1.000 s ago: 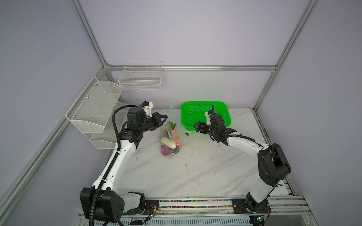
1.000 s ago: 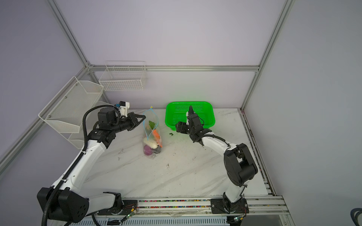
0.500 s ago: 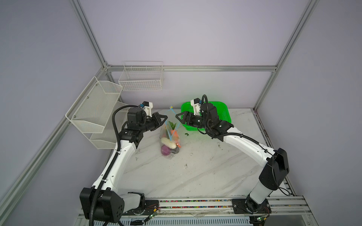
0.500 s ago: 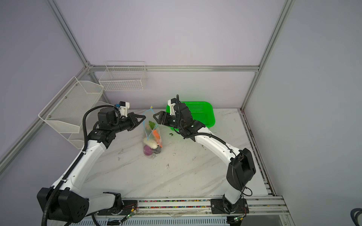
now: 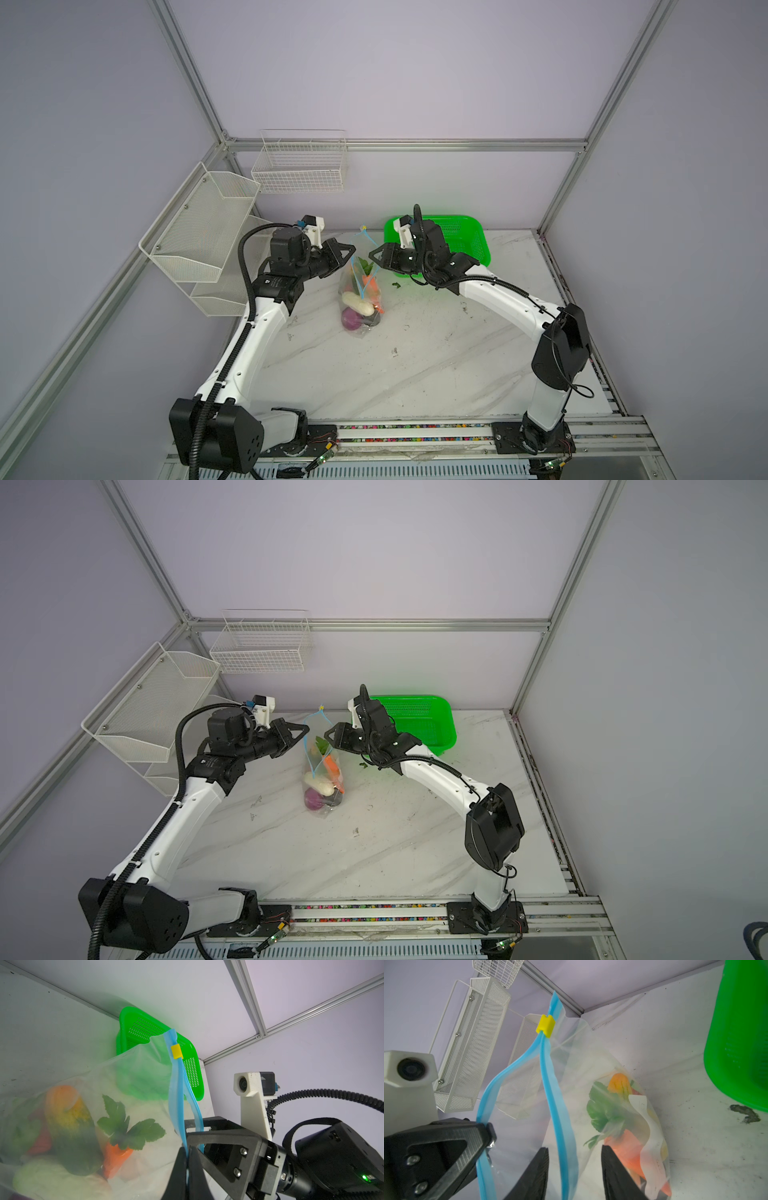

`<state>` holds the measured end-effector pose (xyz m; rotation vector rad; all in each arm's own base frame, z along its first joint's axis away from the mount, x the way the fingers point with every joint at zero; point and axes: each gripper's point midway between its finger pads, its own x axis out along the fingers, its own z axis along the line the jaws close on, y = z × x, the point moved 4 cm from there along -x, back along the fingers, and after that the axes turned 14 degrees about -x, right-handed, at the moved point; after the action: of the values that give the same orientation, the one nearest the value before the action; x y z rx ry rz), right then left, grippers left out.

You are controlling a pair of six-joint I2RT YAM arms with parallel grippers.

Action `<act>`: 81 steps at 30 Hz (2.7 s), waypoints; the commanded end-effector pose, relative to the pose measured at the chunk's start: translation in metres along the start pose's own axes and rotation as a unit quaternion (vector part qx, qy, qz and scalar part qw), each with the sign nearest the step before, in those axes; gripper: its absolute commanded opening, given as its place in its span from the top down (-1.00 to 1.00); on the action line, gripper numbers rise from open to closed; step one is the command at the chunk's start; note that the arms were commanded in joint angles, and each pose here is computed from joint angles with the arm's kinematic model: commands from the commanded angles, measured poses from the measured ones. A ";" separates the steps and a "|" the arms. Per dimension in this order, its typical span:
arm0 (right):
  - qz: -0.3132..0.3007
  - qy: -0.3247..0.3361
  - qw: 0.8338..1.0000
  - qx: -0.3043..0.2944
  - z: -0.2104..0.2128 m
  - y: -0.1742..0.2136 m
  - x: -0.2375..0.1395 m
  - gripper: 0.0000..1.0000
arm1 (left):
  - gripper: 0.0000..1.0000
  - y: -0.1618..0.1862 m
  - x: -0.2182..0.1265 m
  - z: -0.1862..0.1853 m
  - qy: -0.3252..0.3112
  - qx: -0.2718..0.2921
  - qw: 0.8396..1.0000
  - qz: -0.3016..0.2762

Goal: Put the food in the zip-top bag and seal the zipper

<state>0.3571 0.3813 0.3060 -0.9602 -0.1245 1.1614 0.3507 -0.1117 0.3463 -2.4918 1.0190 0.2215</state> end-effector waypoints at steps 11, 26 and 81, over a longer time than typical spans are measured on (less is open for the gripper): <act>-0.026 -0.044 0.999 -0.008 0.028 -0.014 -0.006 1.00 | 1.00 0.002 -0.003 -0.008 0.022 0.012 1.000 -0.003; 0.037 -0.098 0.985 -0.138 0.089 -0.032 -0.007 1.00 | 1.00 0.021 -0.029 -0.036 0.024 0.005 0.999 -0.043; -0.210 -0.104 0.840 -0.489 0.042 0.080 -0.156 -0.33 | 1.00 0.080 -0.004 -0.002 -0.014 -0.015 0.999 -0.026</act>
<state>0.2215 0.2816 0.3332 -1.5727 -1.0017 0.8439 0.2940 -0.1597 0.3223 -2.5266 0.9415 0.2980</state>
